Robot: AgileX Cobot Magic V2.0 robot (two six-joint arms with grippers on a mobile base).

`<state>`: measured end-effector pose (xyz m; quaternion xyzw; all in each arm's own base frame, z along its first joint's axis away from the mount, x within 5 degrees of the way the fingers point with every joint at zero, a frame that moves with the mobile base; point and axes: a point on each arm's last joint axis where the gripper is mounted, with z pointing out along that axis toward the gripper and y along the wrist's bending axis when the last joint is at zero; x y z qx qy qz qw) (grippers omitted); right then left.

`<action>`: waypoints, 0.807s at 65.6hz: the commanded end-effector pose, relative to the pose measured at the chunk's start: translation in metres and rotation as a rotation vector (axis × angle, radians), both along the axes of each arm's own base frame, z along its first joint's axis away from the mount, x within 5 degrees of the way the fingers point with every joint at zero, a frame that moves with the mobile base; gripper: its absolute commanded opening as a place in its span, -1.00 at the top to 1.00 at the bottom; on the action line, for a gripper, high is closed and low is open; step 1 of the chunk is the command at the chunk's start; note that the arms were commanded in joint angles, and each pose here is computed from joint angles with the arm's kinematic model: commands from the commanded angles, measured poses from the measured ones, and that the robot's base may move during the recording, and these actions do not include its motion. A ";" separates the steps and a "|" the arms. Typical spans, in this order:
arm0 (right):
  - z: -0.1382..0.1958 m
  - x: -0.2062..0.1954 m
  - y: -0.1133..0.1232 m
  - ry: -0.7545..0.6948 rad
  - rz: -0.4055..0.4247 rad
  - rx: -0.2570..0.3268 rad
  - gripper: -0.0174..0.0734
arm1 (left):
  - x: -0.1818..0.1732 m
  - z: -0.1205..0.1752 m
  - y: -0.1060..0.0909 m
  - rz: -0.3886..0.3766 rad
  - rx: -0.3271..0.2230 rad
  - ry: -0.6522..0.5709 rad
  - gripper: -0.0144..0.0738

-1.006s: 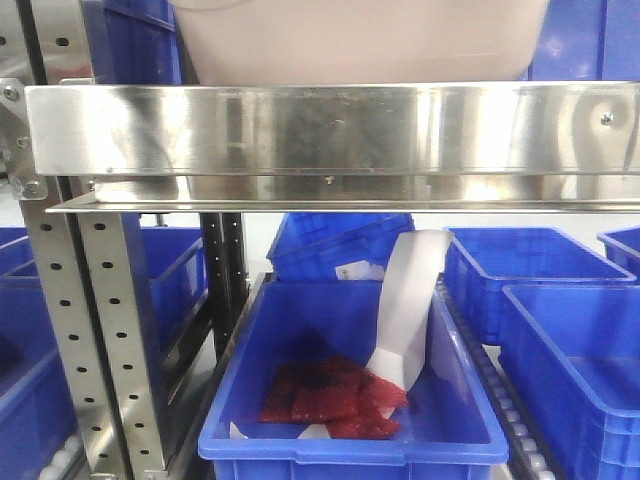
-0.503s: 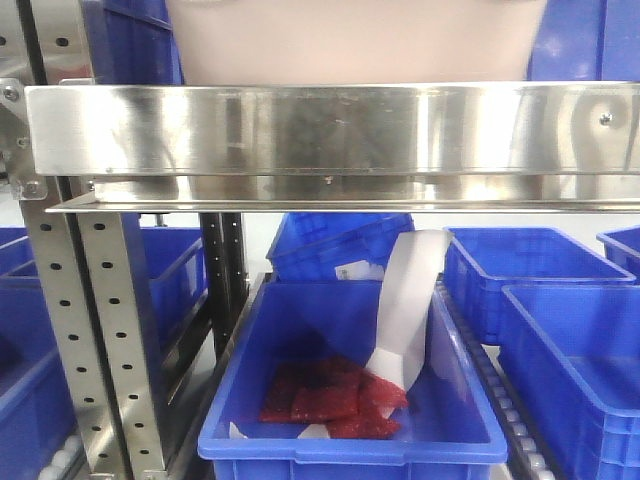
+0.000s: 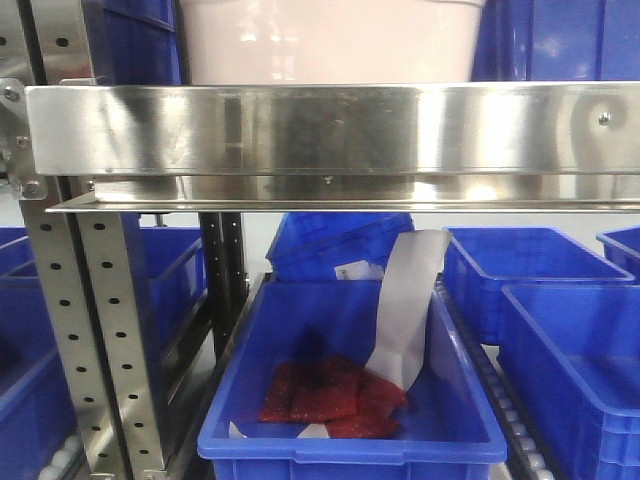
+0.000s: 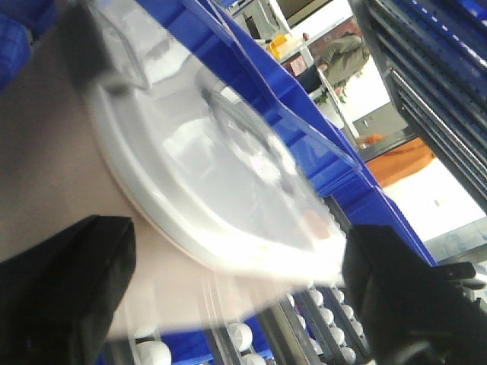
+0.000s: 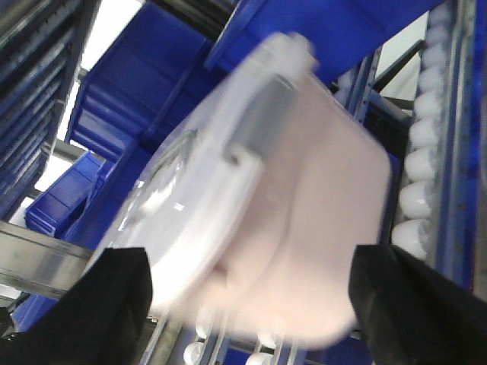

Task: Grab white bin and place on right shelf
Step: 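Push the bin forward onto the upper roller shelf with both grippers, then open both grippers and release the bin's end clips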

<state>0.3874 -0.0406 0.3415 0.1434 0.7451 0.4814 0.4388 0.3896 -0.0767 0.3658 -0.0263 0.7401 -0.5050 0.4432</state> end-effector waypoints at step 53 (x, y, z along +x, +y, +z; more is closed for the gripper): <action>0.112 -0.074 0.010 -0.294 -0.228 -0.274 0.47 | -0.064 0.100 0.002 0.251 0.133 -0.317 0.94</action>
